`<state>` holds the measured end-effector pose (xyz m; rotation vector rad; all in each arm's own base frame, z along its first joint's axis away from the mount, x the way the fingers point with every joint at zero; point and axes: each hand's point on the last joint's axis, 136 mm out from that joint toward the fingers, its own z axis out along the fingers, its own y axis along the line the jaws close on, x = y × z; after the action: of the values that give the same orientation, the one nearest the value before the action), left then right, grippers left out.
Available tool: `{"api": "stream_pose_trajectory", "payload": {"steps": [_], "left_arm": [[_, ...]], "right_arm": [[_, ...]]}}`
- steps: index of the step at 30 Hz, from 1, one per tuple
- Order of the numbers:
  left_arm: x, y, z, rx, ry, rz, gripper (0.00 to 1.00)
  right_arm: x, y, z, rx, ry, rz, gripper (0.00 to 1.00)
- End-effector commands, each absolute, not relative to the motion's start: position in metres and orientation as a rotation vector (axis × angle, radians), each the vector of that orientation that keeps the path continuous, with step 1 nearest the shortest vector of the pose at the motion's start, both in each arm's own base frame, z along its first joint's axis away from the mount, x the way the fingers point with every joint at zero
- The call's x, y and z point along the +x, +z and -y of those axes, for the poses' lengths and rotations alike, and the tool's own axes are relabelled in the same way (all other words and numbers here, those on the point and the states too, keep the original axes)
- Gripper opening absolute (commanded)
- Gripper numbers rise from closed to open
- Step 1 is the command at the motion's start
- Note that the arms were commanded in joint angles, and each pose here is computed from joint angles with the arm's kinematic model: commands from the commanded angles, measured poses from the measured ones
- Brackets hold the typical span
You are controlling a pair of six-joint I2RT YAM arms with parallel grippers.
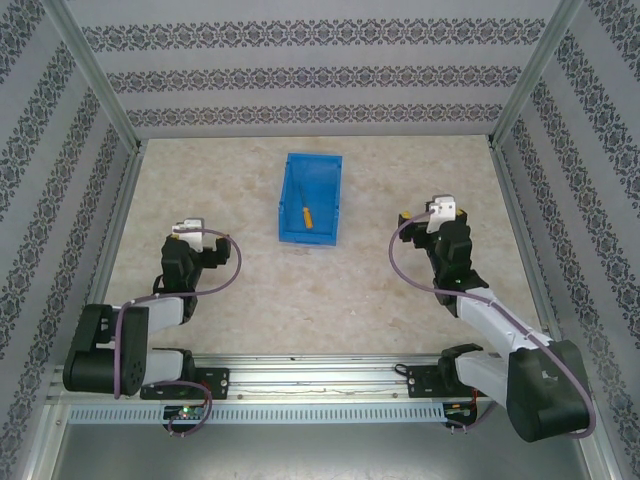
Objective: Put the screwdriver in the bin
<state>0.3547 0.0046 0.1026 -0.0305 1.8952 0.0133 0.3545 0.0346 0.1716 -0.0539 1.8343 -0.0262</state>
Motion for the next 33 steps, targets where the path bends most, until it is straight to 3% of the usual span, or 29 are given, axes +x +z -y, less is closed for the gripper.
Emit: {"api": "stream_pose_trajectory", "payload": {"steps": [1, 15, 33], "left_arm": [[0.366, 0.135, -0.007, -0.025, 0.022, -1.744, 0.99], [0.383, 0.100, -0.019, -0.091, 0.062, -1.812, 0.99], [0.397, 0.089, -0.021, -0.105, 0.059, -1.892, 0.99]], "right_arm": [[0.348, 0.173, -0.030, -0.052, -0.034, -1.763, 0.98], [0.347, 0.137, -0.008, -0.017, -0.042, -1.820, 0.98], [0.398, 0.108, -0.015, -0.044, 0.047, -1.862, 0.98]]}}
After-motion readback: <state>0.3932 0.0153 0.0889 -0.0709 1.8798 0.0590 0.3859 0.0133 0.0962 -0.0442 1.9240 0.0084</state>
